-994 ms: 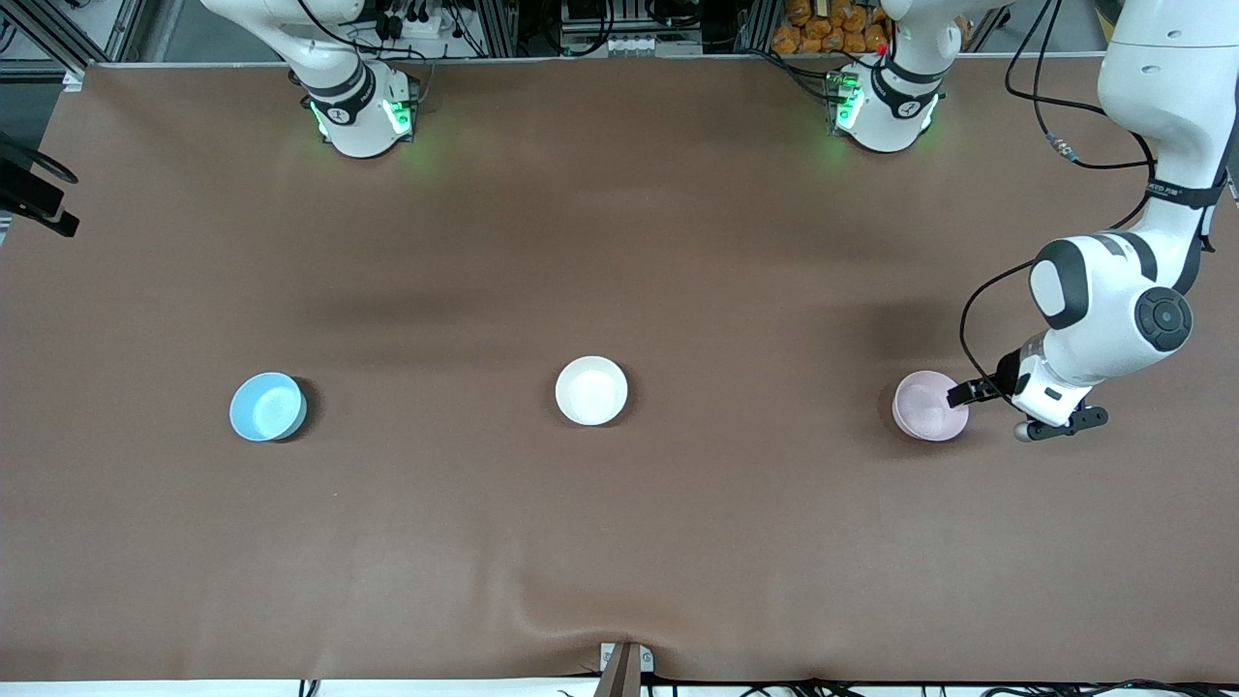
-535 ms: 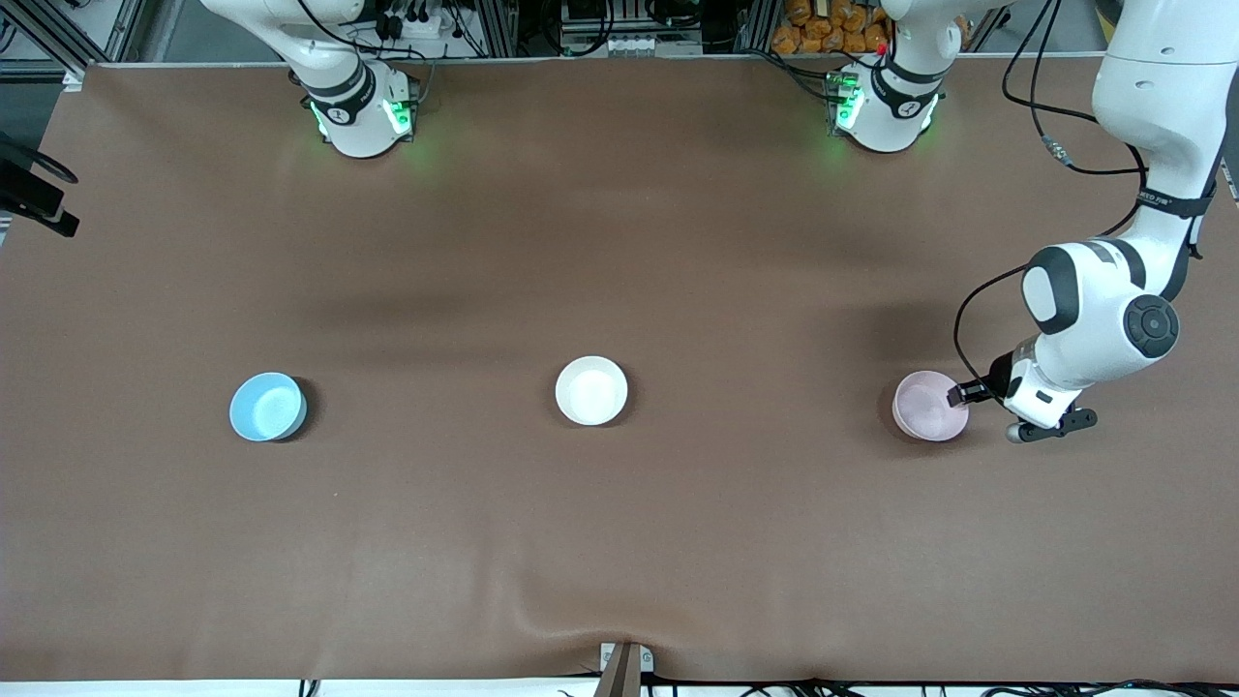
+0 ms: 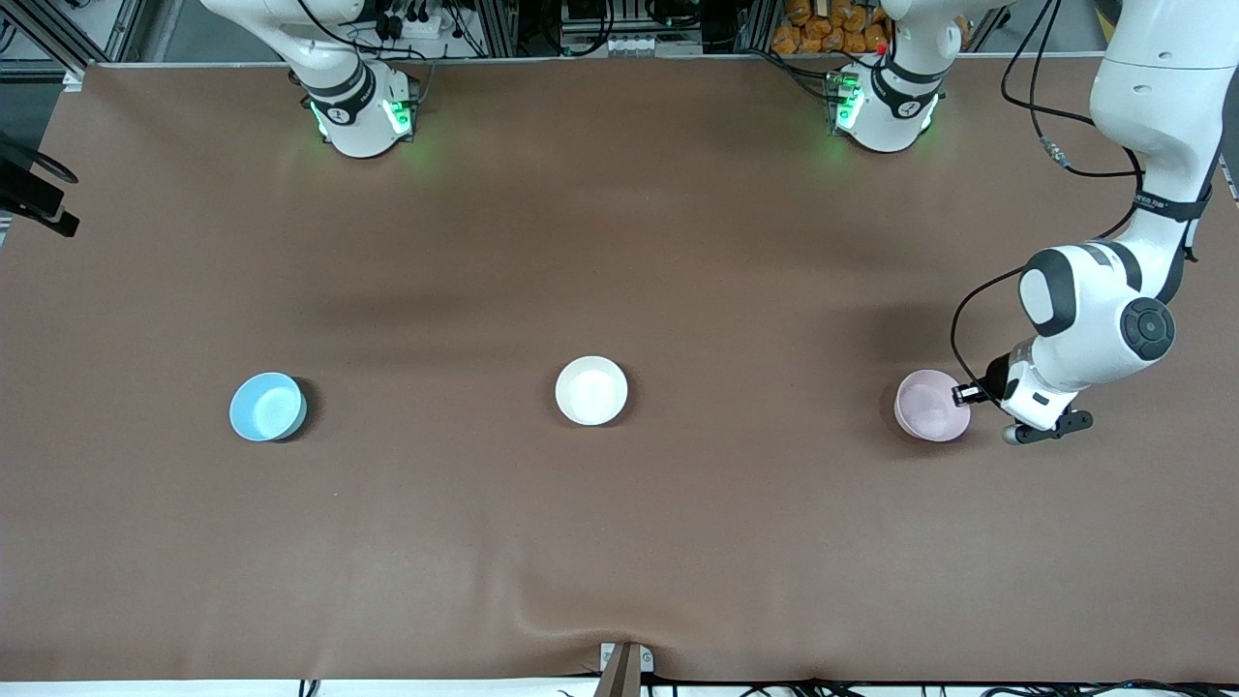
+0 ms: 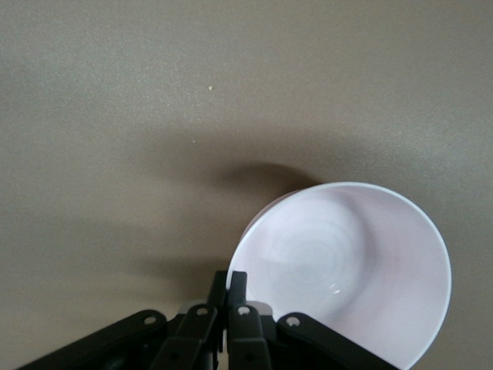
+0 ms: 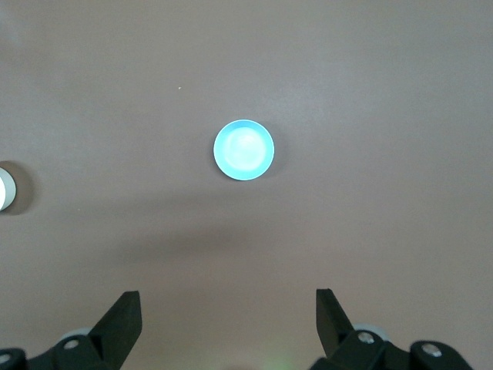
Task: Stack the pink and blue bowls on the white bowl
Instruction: 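Close the left gripper on the pink bowl's rim, then lift the pink bowl and carry it over the white bowl, then lower the pink bowl into the white bowl and open the left gripper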
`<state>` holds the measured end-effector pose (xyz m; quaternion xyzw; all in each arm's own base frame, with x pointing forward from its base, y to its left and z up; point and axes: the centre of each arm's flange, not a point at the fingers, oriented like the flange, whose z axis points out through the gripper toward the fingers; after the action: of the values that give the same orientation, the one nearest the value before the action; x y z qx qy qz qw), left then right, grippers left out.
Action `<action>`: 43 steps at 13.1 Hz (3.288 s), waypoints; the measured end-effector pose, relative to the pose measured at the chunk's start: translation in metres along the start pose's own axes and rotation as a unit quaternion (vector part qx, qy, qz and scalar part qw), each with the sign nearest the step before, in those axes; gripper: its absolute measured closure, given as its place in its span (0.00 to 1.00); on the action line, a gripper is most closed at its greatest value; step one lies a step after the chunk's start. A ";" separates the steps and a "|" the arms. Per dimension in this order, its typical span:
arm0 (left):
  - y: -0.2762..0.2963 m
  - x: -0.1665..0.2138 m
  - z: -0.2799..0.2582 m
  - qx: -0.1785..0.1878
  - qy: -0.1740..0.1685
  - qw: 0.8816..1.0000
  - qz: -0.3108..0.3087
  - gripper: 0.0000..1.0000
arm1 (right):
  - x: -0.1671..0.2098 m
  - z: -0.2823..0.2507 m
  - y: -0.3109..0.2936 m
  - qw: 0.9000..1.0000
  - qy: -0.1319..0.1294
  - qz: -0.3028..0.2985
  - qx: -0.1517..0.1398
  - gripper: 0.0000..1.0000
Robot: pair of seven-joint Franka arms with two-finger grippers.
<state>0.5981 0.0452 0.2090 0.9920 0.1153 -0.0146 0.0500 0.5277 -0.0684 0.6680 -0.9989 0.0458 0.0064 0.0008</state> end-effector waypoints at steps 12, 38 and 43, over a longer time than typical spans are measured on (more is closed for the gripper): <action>0.068 -0.010 -0.110 -0.056 -0.041 0.998 0.010 0.97 | 0.000 0.000 0.000 1.000 0.000 0.000 0.000 0.00; 0.490 -0.166 -0.042 -0.127 -0.103 0.982 -0.098 0.97 | 0.000 0.000 -0.001 1.000 0.000 -0.001 0.000 0.00; 0.508 -0.183 0.002 -0.120 -0.066 0.987 -0.089 0.97 | 0.000 0.000 -0.001 1.000 0.000 -0.001 0.000 0.00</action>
<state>0.5373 -0.4885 0.2636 0.9614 0.2000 -0.0709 0.1752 0.5280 -0.0670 0.6679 -0.9990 0.0445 0.0064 0.0008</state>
